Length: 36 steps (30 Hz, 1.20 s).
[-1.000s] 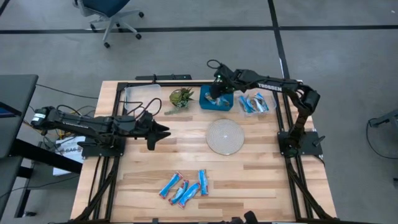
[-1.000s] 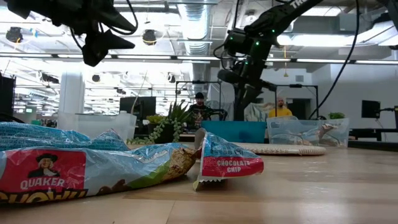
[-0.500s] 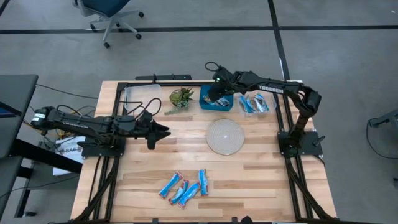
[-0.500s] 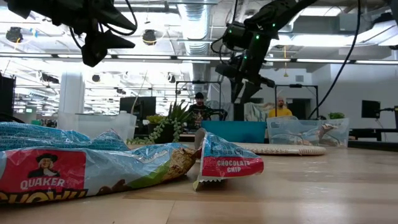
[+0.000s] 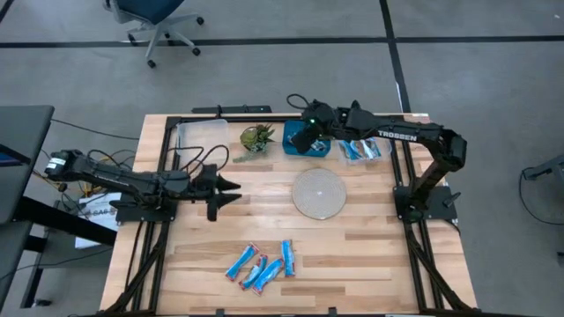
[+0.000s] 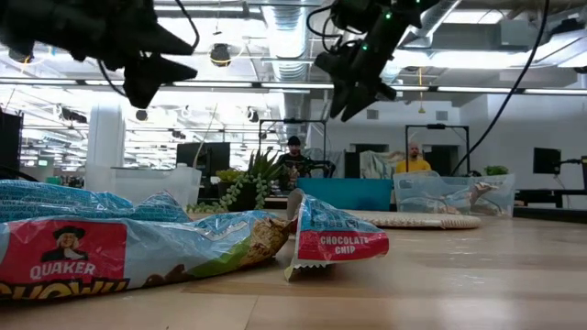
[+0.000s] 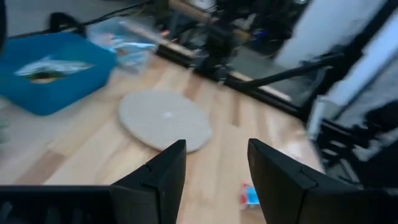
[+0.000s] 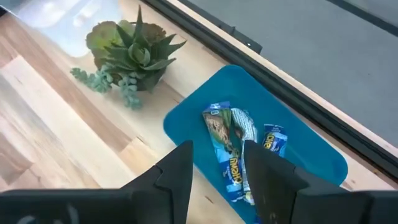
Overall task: Pick and place Granola Bars by type
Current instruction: Put the red granola bar into the left transparent bin
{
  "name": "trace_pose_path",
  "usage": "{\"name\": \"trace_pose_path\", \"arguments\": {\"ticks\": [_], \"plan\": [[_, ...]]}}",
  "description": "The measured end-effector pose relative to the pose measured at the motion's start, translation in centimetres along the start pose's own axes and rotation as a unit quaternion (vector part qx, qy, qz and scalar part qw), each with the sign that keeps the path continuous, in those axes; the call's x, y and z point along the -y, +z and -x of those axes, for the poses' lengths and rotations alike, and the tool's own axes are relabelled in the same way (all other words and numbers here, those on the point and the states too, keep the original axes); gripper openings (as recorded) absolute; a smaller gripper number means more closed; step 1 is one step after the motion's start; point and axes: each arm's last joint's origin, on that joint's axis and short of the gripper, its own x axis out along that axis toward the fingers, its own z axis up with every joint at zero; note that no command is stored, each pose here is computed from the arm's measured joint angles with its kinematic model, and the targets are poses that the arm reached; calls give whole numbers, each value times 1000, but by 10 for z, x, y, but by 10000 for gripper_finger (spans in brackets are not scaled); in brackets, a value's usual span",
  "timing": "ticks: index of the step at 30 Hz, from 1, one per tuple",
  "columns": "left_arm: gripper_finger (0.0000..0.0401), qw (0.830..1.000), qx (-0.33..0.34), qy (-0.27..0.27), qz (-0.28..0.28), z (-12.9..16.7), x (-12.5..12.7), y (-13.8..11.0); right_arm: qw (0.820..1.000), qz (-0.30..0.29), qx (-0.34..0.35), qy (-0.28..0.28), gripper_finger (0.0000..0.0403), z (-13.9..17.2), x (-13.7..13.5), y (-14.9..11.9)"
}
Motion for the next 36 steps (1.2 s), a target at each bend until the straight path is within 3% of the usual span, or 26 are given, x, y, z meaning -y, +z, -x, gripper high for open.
{"name": "trace_pose_path", "arguments": {"ticks": [10,36], "plan": [[165,996,1,-84,-11,12,-13,-32,999,24,-2,33,133,9,-21,-8],[165,995,29,-84,-34,53,-28,-40,992,54,5,111,133,29,-75,-30]]}}
